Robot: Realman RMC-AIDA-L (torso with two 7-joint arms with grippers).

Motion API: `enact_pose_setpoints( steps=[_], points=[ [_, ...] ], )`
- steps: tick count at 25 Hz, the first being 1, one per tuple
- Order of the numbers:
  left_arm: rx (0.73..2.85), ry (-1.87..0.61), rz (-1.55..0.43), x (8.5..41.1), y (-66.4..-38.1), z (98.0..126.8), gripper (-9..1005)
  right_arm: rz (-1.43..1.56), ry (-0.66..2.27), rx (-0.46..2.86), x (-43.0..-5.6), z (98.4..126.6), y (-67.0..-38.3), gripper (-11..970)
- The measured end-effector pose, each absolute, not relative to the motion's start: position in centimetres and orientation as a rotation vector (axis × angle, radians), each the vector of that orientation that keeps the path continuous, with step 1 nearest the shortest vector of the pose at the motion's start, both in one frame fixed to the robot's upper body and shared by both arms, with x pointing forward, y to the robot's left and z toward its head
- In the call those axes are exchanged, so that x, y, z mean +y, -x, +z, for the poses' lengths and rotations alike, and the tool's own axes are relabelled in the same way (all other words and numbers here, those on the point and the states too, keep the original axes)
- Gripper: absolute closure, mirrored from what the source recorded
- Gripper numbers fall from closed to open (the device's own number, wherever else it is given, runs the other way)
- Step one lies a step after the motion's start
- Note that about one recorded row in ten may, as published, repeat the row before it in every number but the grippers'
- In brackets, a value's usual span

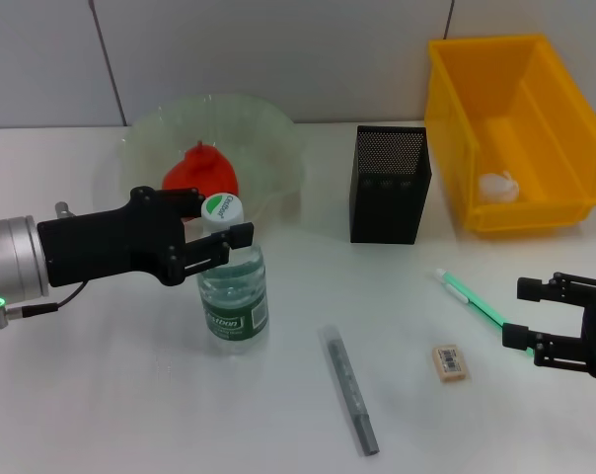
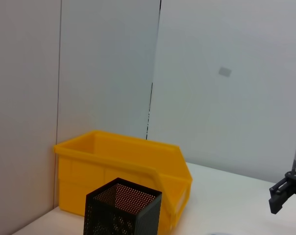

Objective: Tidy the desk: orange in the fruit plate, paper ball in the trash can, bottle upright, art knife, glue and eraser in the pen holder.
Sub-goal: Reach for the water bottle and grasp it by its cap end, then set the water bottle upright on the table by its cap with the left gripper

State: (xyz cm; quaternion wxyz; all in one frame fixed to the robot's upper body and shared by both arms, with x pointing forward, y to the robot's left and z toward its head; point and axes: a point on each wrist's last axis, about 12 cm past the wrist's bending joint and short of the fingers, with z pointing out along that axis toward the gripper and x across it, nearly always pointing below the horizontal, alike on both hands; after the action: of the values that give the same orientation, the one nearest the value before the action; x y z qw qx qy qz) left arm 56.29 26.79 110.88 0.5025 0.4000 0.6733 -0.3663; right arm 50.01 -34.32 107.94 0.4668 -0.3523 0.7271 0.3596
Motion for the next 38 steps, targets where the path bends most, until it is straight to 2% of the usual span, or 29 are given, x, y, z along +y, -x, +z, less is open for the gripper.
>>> enact_pose_setpoints(
  steps=[11, 27, 38],
  points=[
    [1.608, -0.937, -0.862, 27.9, -56.5, 111.6, 536, 0.882, 0.862, 1.785, -34.3, 107.9, -50.0, 234],
    [1.649, -0.792, -0.722, 31.3, -57.5, 112.5, 515, 0.888, 0.853, 1.792, -34.4, 107.9, -50.0, 233],
    [1.677, -0.743, -0.656, 32.6, -57.7, 112.5, 501, 0.891, 0.848, 1.795, -34.4, 107.9, -50.0, 234]
  ],
)
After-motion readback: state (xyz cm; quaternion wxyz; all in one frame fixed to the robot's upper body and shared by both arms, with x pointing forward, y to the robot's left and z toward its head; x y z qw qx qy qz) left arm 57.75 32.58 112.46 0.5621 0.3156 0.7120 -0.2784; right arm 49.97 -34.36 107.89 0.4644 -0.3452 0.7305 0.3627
